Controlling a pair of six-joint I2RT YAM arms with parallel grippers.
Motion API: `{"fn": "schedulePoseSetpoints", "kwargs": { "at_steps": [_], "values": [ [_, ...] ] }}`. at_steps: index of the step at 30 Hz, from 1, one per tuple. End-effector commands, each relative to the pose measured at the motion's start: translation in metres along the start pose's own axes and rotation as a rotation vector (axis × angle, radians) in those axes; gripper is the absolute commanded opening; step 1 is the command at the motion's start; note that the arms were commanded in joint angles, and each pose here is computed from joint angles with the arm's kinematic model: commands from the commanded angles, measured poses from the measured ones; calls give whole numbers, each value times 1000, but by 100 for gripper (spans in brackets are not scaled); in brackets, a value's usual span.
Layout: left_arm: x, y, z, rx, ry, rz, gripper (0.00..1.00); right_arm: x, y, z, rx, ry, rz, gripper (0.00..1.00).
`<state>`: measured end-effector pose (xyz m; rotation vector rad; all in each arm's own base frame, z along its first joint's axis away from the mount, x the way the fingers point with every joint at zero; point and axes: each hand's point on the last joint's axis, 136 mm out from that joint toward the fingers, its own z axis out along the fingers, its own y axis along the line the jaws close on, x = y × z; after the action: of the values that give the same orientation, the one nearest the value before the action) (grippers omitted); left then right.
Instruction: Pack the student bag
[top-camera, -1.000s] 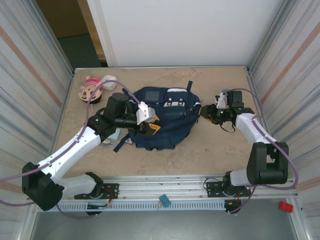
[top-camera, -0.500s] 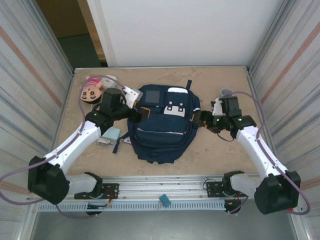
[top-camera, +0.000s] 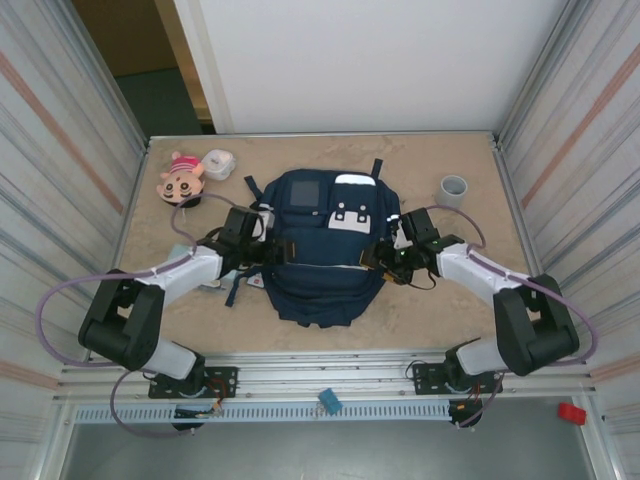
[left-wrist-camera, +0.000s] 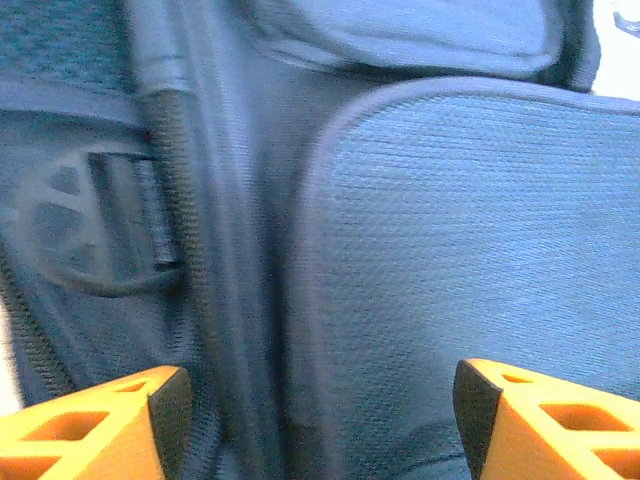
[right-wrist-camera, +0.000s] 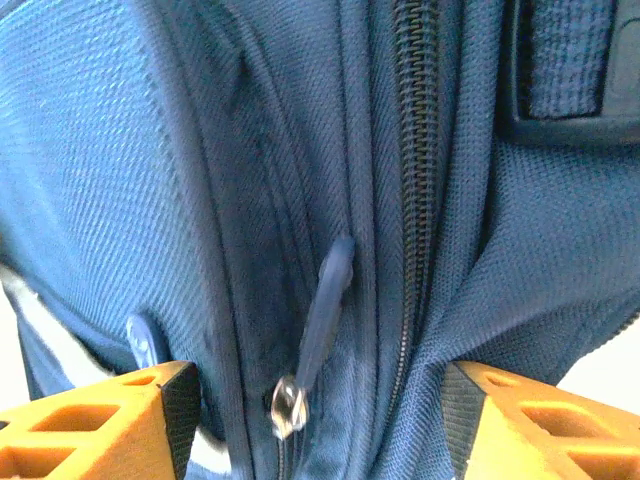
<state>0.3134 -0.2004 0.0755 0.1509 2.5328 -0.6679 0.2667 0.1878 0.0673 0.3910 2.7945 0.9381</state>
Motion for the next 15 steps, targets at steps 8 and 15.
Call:
{"fn": "schedulePoseSetpoints", "kwargs": {
  "at_steps": [8, 15],
  "values": [
    [21, -29, -23, -38, -67, -20, 76, -10, 18, -10, -18, -32, -46, 66],
    [-21, -42, -84, -87, -250, 267, 79, -7, 18, -57, 4, -142, -116, 72]
  ]
}}
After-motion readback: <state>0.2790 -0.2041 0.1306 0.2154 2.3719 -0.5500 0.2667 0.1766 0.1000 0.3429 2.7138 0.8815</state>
